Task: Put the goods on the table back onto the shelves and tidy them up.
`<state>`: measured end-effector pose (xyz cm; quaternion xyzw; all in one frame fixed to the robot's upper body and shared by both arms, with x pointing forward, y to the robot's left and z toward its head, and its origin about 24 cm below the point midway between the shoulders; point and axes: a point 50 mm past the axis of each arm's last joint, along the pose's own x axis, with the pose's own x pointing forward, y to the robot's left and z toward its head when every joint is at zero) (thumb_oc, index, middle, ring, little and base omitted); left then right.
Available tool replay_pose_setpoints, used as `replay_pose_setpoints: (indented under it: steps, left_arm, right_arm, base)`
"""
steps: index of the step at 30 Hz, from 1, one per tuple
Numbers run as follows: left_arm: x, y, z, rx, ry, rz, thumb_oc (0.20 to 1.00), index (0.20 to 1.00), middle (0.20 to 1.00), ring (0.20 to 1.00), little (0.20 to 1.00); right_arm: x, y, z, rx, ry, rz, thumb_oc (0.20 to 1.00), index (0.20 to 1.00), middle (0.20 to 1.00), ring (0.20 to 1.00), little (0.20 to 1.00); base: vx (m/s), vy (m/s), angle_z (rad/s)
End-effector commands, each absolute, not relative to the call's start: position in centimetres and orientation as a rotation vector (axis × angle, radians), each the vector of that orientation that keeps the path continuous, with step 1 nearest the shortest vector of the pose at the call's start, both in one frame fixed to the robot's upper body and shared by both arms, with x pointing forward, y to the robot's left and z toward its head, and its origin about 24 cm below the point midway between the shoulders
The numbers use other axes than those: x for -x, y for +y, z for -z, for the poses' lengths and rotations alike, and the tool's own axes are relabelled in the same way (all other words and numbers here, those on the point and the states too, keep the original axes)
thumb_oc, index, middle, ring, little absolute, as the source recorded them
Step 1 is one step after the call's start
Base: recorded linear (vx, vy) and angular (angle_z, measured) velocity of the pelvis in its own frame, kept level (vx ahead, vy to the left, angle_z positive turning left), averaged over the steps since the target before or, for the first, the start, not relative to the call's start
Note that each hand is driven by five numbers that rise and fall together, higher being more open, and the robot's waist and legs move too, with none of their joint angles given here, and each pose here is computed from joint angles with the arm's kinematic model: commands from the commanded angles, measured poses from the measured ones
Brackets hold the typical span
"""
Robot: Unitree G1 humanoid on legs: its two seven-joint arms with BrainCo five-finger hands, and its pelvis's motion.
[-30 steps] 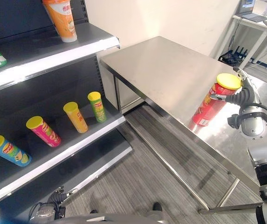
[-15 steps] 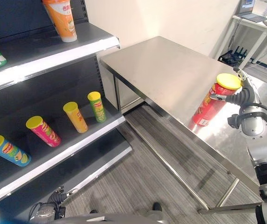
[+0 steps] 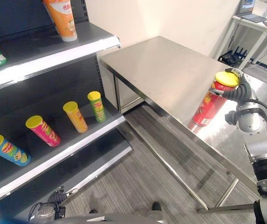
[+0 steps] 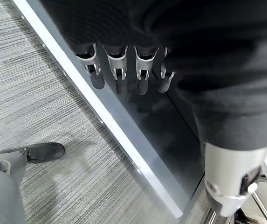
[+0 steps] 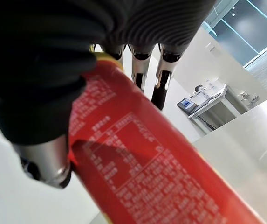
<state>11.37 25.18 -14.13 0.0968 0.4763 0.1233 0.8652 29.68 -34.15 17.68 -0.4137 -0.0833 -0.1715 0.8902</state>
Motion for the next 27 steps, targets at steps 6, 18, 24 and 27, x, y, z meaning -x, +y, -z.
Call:
replay_pose_setpoints:
  steps: [6,18,24,27]
  left_arm:
    - [-14.3,27.2,12.5,-0.259,0.915,-0.270,1.000,1.000,1.000,1.000,1.000]
    - [-14.4,27.6,12.4,-0.258,0.902,-0.305,1.000,1.000,1.000,1.000,1.000]
    - [-15.0,27.5,12.2,-0.255,0.883,-0.318,1.000,1.000,1.000,1.000,1.000]
    - [-15.3,27.6,11.9,-0.253,0.865,-0.326,1.000,1.000,1.000,1.000,1.000]
  right_arm:
    - [-30.2,-34.3,-20.0,0.876,-0.248,0.383,0.200,0.200,0.200,0.200,0.200]
    - [-26.5,-31.7,-27.0,0.903,-0.692,0.472,0.200,0.200,0.200,0.200,0.200]
    - [-24.6,-28.5,-30.0,0.950,-0.913,0.404,0.200,0.200,0.200,0.200,0.200]
    - [-24.1,-26.4,-31.2,0.962,-1.009,0.312,0.200,0.200,0.200,0.200,0.200]
  base:
    - [0.00,0.000,0.00]
    - [0.00,0.000,0.00]
    - [-0.02,-0.045,0.00]
    - [-0.04,-0.081,0.01]
